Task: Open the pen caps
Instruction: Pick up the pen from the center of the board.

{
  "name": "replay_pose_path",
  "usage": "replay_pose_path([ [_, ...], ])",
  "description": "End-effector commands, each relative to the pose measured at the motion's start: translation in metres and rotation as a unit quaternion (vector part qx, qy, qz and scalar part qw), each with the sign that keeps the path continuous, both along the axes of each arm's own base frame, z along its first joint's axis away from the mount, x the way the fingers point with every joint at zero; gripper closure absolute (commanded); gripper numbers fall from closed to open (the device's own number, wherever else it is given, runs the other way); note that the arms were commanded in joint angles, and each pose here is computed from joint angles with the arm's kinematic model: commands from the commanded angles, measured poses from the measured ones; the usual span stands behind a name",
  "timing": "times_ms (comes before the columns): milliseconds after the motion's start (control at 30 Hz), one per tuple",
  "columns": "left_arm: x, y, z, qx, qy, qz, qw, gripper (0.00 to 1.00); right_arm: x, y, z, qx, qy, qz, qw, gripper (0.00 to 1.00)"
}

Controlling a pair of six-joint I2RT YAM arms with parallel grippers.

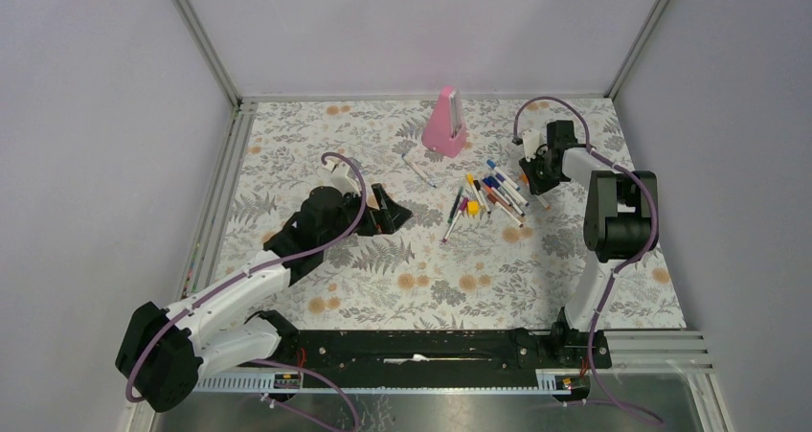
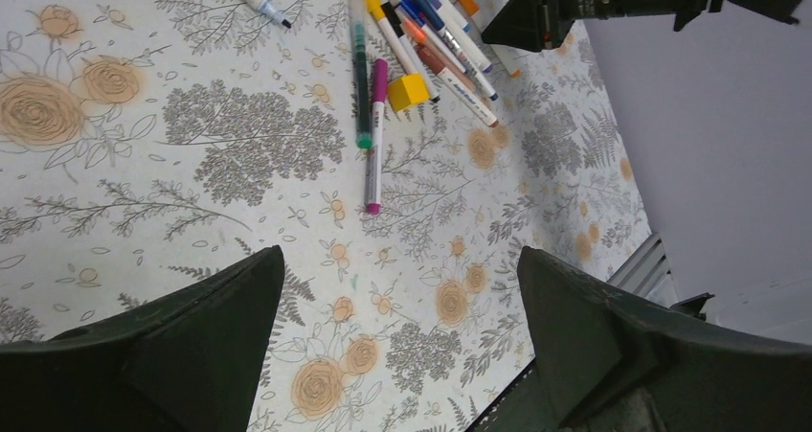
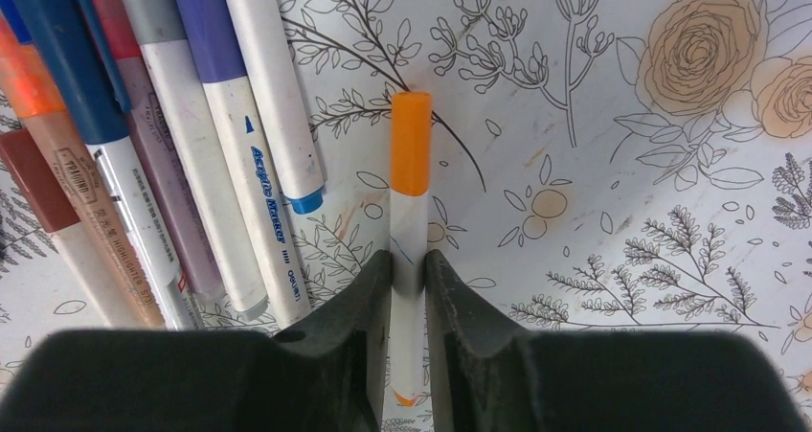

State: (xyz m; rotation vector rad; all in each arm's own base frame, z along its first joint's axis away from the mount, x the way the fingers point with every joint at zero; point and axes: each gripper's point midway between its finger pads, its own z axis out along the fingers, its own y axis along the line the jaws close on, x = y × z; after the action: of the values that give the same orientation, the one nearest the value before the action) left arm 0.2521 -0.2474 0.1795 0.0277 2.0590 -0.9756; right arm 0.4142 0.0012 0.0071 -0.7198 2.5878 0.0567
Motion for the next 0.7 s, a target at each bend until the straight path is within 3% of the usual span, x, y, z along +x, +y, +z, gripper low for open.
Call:
replay_pose_path([
  [0, 0.002, -0.009, 0.021, -0.047, -0.024, -0.011, 0.999, 0.01, -0.042, -0.001, -0.035, -0.008, 0.084, 0.006, 0.996, 0.81],
  [267, -0.008, -0.026, 0.028, -0.093, -0.022, -0.056, 0.994, 0.01, -0.04, 0.002, -0.007, 0.02, 0.057, 0.007, 0.998, 1.0],
  [667, -0.016, -0.049, 0.032, -0.138, -0.001, -0.113, 0.984, 0.01, -0.058, 0.012, 0.061, 0.084, -0.049, 0.051, 0.994, 1.0],
])
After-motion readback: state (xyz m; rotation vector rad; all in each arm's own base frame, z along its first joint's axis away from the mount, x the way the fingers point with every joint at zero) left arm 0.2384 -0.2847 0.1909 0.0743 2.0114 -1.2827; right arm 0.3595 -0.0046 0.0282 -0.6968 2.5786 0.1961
